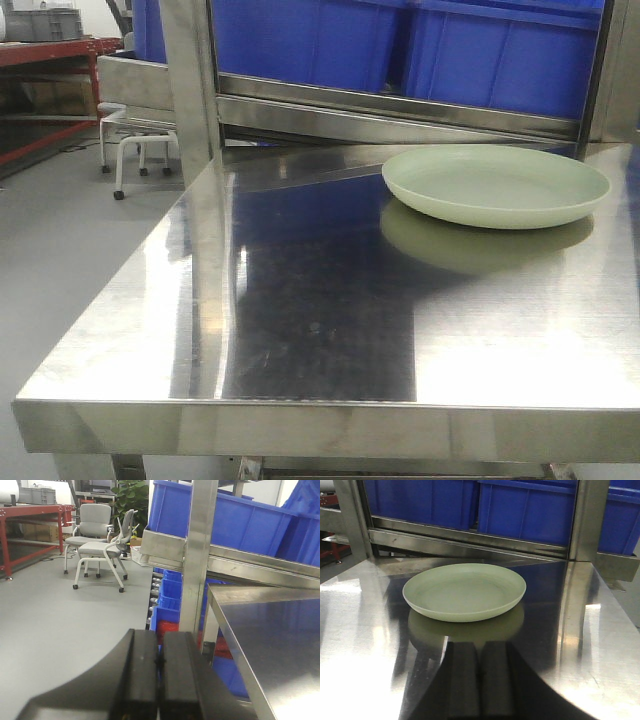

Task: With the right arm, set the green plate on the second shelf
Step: 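Move the right gripper down to the rim of the pale green plate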

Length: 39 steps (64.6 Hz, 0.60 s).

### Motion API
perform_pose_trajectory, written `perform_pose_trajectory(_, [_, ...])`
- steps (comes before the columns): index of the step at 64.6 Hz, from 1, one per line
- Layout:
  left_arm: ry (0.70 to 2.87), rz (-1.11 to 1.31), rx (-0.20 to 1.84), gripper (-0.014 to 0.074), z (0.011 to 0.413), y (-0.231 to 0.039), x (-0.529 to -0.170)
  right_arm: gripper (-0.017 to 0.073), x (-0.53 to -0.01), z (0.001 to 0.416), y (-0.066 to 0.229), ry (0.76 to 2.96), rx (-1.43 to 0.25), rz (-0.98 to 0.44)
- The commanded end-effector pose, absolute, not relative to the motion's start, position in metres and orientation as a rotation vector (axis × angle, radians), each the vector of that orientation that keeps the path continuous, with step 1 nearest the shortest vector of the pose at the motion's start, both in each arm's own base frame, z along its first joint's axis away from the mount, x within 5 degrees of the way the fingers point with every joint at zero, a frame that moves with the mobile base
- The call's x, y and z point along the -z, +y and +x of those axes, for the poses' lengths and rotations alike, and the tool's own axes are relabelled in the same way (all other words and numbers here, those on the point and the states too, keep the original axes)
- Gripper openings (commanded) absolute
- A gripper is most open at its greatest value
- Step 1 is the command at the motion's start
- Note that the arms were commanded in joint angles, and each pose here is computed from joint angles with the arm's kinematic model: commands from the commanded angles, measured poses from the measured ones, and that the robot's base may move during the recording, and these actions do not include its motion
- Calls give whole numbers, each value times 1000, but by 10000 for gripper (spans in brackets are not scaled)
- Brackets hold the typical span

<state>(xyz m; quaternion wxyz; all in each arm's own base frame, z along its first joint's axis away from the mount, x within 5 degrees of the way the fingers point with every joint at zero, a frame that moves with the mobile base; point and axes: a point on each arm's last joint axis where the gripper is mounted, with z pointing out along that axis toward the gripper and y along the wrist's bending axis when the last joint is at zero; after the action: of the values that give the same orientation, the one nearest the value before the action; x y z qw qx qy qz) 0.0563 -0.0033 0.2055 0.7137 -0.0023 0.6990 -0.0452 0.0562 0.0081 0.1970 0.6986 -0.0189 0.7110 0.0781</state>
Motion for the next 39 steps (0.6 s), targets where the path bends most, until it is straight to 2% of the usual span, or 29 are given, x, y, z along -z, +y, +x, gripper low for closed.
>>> perform_pose_trajectory(1, [1490, -8, 111, 131, 56, -4, -200, 22, -214, 53, 7, 1438, -163, -36])
perform_pose_trajectory(20, [1490, -8, 111, 131, 56, -4, -200, 22, -239, 48, 5, 1270, -193, -5])
perform_pose_trajectory(39, [1490, -8, 111, 131, 56, -4, -200, 22, -303, 59, 8, 1331, -192, -30])
